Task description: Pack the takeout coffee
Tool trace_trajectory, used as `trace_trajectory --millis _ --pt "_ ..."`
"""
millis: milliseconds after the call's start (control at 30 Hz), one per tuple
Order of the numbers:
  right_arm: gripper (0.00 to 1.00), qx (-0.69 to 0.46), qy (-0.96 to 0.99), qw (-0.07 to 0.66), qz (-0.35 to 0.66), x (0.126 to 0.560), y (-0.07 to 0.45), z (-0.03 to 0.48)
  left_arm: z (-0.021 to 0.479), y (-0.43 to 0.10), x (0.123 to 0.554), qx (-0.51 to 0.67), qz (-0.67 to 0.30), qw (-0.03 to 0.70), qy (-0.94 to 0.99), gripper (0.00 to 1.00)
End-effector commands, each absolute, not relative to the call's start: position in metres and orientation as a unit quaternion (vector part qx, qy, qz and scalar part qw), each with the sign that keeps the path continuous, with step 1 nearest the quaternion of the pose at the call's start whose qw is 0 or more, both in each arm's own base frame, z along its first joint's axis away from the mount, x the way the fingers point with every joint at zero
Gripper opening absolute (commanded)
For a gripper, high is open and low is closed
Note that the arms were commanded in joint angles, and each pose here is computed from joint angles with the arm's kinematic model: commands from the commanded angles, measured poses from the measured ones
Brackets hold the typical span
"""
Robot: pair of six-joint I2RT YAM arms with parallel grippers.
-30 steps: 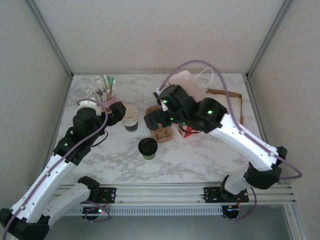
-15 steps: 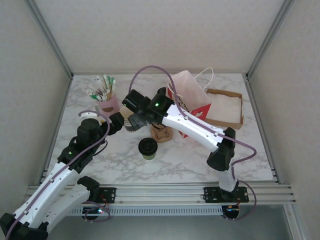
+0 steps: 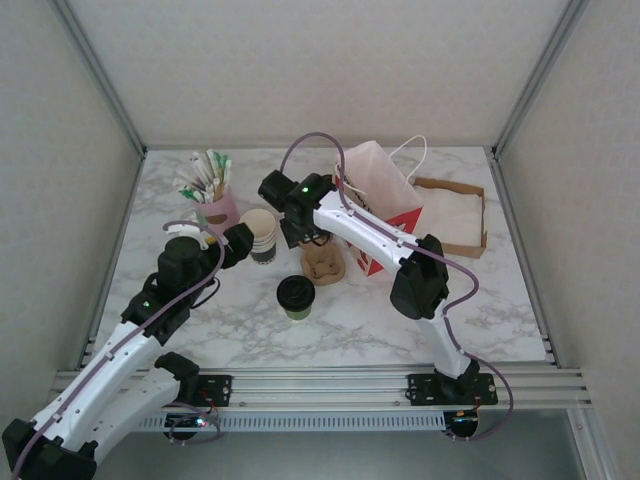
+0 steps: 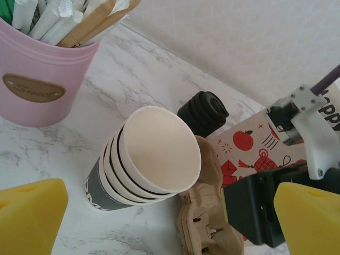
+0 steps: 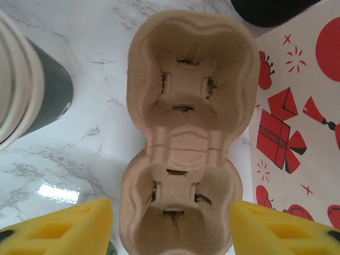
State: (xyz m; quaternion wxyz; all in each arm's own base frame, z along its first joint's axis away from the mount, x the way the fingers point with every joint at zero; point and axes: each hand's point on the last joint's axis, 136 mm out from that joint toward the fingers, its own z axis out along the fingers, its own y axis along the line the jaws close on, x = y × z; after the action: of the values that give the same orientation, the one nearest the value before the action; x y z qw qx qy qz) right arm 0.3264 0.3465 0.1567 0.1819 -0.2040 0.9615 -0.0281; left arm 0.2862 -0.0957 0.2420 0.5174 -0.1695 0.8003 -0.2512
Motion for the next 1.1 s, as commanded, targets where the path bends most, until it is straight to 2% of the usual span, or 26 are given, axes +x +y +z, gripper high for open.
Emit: trace_trajectory --millis 0,433,1067 --pt "0.60 -0.179 0.971 0.160 -0.018 0.325 0.341 0.148 0.247 -0.098 0.288 -0.158 -0.260 0.528 0.793 1.00" --pt "0.62 -0.165 0.978 0.125 -0.029 0.332 0.341 0.109 0.245 -0.100 0.290 -0.156 -0.260 0.522 0.797 1.00" --pt "0.55 -0.141 0.982 0.113 -0.058 0.343 0.325 0.080 0.244 -0.101 0.291 -0.156 -0.260 0.517 0.801 1.00"
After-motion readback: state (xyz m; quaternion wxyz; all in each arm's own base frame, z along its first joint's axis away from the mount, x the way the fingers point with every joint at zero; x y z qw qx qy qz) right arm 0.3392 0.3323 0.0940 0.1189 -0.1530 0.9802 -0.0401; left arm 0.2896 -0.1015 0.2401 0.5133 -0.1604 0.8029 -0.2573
